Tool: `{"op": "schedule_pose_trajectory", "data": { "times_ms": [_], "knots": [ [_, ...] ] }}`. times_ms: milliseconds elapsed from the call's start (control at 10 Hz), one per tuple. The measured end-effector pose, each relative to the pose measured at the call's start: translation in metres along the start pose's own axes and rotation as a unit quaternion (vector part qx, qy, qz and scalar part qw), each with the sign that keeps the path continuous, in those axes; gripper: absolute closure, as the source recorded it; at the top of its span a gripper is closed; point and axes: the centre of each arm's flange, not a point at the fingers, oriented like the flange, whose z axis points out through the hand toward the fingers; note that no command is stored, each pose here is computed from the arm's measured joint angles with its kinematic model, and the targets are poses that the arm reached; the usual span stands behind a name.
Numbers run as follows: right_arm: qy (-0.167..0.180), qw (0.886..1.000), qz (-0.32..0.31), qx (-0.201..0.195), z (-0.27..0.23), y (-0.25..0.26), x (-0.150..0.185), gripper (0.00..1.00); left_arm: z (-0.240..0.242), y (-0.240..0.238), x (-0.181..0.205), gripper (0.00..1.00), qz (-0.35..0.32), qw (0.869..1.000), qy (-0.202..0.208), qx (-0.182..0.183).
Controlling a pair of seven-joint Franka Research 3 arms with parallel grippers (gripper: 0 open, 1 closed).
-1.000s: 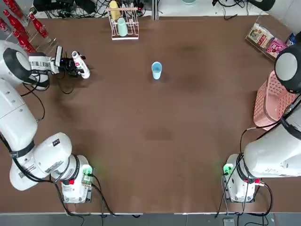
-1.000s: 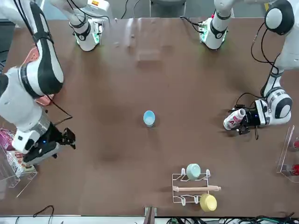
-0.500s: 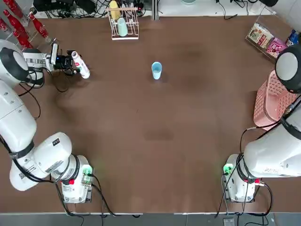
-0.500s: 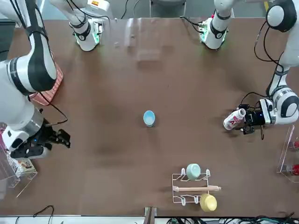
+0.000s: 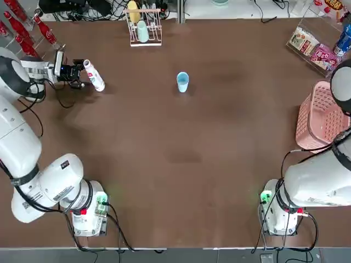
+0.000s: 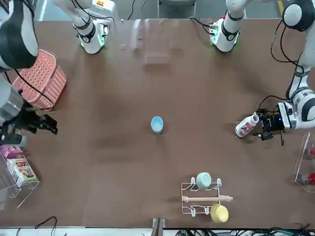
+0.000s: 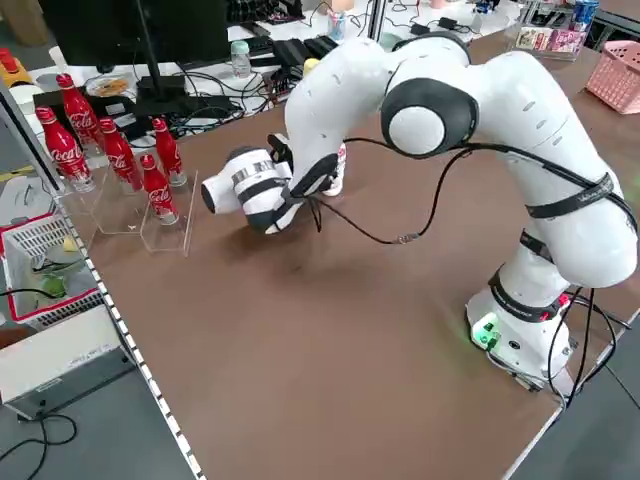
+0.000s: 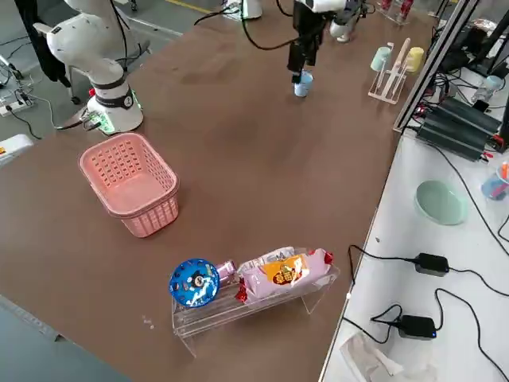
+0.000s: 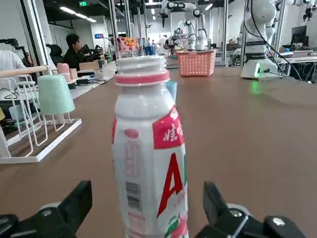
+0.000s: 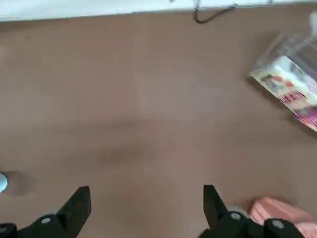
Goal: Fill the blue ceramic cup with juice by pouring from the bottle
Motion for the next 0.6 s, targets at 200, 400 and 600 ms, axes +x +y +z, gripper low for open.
{"op": "schedule_pose_trajectory", "data": {
  "times_ms": [200, 400, 600],
  "knots": [
    [-0.031, 0.999, 0.028, -0.01, -0.037, 0.036, -0.028, 0.0, -0.013, -0.011, 0.015, 0.0, 0.013, 1.0, -0.025, -0.008],
    [-0.054, 0.998, 0.02, -0.013, -0.047, 0.051, -0.043, 0.0, -0.034, -0.031, 0.051, 0.0, 0.001, 0.997, -0.072, -0.025],
    [-0.042, 0.999, 0.008, -0.012, -0.043, 0.05, -0.043, 0.0, -0.045, -0.054, 0.091, 0.0, -0.007, 0.993, -0.114, -0.036]
  ]
}}
